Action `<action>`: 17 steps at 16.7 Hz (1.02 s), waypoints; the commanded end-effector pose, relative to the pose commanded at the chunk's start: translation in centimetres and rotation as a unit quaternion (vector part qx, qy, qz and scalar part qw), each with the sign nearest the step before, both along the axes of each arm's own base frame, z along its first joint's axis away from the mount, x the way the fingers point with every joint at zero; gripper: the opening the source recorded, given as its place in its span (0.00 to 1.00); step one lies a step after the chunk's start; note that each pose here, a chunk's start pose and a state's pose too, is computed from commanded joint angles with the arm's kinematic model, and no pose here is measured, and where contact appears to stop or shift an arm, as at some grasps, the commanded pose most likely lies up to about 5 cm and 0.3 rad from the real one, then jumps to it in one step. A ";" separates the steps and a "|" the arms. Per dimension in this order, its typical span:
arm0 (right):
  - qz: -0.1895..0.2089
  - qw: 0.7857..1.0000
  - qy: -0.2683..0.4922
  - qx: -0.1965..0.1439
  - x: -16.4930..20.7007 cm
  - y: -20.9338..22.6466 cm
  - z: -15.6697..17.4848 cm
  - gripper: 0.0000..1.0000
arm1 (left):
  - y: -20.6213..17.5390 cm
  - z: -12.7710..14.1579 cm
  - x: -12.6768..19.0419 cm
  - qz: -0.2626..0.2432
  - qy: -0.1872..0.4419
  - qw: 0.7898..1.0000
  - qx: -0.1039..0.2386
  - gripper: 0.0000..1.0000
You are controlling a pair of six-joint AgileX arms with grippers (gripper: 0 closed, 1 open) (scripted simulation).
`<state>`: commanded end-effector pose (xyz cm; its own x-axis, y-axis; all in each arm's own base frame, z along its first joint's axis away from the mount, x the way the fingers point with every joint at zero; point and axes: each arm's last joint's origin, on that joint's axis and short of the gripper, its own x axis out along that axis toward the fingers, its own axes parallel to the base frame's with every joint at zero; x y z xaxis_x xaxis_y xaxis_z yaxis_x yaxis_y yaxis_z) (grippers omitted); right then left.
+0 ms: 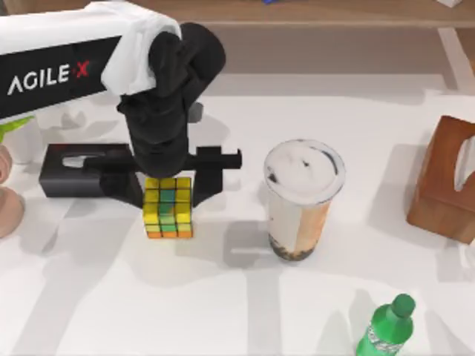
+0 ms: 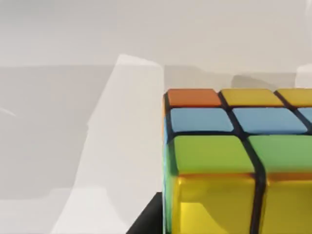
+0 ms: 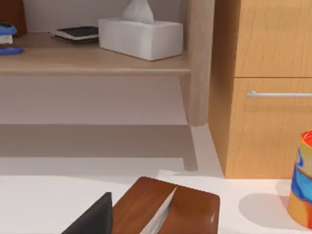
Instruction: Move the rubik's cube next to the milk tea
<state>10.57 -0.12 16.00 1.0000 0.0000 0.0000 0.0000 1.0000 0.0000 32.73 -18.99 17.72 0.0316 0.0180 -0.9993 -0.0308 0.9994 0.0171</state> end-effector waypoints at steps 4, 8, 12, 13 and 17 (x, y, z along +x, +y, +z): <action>0.000 1.000 0.000 0.000 0.0 0.0 0.0 1.00 | 0.0 0.0 0.8 0.029 -0.024 0.999 0.009 0.00; 0.000 1.000 0.000 0.000 0.0 0.0 0.0 1.00 | -0.5 0.1 0.3 0.025 -0.019 0.999 0.015 0.00; 0.000 1.000 0.000 0.000 0.0 0.0 0.0 1.00 | -0.7 0.0 -0.9 -0.006 0.011 1.000 0.011 0.00; 0.000 1.000 0.000 0.000 0.0 0.0 0.0 1.00 | -0.7 0.0 -1.1 -0.013 0.016 1.000 0.006 0.00; 0.000 1.000 0.000 0.000 0.0 0.0 0.0 1.00 | -0.6 -0.1 -1.0 -0.028 0.013 0.999 -0.013 0.00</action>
